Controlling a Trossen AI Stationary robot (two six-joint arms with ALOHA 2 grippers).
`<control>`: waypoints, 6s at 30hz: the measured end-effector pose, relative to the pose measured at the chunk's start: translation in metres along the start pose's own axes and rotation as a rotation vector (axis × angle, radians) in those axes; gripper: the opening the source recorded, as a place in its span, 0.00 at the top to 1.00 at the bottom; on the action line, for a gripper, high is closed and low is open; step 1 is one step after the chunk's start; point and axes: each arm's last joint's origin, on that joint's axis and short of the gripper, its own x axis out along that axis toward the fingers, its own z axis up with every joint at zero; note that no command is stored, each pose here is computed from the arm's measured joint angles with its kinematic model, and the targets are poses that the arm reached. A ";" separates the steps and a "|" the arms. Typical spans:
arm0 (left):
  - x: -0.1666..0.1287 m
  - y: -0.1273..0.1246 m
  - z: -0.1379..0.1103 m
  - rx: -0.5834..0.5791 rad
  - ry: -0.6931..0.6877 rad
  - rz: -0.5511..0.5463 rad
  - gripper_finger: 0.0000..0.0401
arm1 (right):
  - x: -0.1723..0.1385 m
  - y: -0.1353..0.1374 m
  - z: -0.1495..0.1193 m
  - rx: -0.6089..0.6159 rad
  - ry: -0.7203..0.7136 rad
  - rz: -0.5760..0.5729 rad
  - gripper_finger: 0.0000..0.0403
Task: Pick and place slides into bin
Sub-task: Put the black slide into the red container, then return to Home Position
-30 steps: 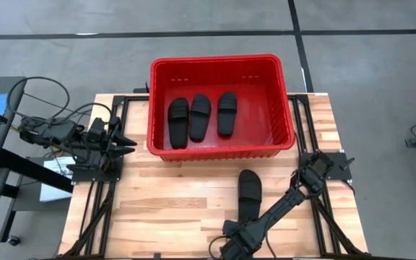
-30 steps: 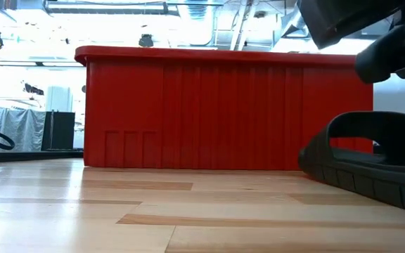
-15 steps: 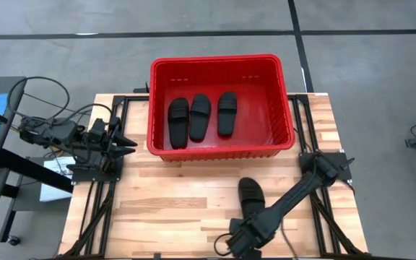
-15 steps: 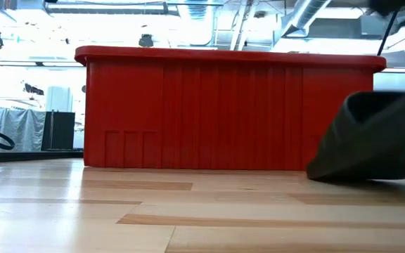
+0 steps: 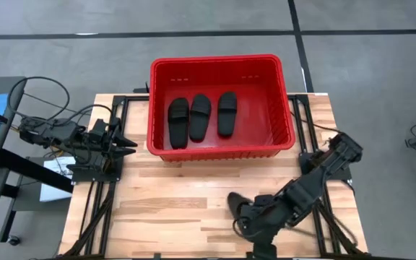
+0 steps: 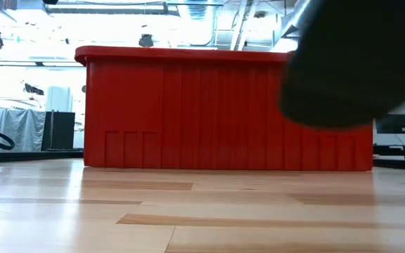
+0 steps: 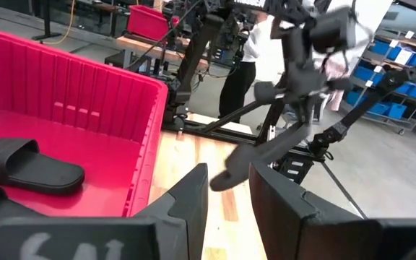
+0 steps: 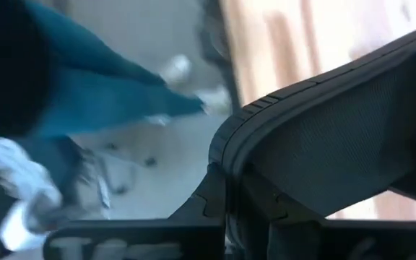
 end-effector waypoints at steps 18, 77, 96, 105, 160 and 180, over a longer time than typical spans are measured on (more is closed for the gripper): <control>0.000 0.000 -0.001 0.001 0.006 0.002 0.77 | -0.105 0.001 -0.001 -0.353 -0.723 -0.135 1.00; -0.001 0.008 -0.005 0.098 0.020 0.204 0.77 | -0.127 -0.349 0.118 -0.103 0.258 -0.679 1.00; -0.001 0.008 -0.005 0.097 0.020 0.203 0.77 | -0.065 -0.381 0.102 -0.047 0.418 -0.566 1.00; -0.001 0.008 -0.005 0.094 0.017 0.202 0.77 | -0.055 -0.388 0.103 -0.076 0.376 -0.570 1.00; -0.001 0.007 -0.002 0.074 -0.023 0.209 0.77 | -0.227 -0.284 0.083 0.001 -0.626 -0.769 0.85; -0.027 0.004 0.017 0.156 -0.245 0.041 0.77 | -0.244 -0.200 -0.068 -0.058 -1.424 -0.432 0.85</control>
